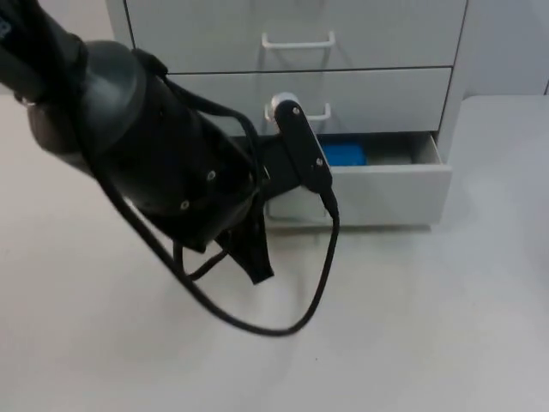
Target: Open the drawer with the left hand, place the block into the drawer with the right hand, then close the drawer with the left hand.
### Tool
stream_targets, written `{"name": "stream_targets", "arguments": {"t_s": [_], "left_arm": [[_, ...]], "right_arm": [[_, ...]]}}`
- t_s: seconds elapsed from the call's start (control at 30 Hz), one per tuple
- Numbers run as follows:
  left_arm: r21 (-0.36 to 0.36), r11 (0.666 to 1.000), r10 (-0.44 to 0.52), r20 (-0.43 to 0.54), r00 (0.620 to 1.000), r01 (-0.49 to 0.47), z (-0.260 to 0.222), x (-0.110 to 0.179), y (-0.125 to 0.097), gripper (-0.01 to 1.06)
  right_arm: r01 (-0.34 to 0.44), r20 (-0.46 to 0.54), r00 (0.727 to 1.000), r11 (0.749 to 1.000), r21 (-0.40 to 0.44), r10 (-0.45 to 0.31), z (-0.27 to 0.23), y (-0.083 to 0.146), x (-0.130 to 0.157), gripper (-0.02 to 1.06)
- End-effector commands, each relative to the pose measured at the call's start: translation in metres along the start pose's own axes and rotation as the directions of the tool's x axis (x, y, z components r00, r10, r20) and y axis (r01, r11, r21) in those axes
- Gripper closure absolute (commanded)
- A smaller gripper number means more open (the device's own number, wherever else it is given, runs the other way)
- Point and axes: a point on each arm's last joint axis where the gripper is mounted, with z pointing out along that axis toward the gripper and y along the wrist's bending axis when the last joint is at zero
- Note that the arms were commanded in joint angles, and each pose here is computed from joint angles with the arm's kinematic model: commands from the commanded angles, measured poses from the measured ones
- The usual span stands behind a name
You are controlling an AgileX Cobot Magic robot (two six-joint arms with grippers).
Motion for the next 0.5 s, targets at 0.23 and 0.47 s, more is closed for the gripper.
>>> {"name": "stream_targets", "arguments": {"t_s": [0.23,0.47], "left_arm": [[-0.088,0.995,-0.053,-0.007,0.999,0.053,0.037,-0.012,0.024,1.05],[-0.117,0.989,-0.092,-0.009,0.996,0.091,0.048,-0.012,0.039,1.05]], "right_arm": [[-0.007,0.023,1.000,1.000,0.003,0.007,-0.002,-0.001,-0.002,0.29],[-0.011,0.023,1.000,1.000,-0.002,0.011,-0.002,-0.001,-0.002,0.29]]}}
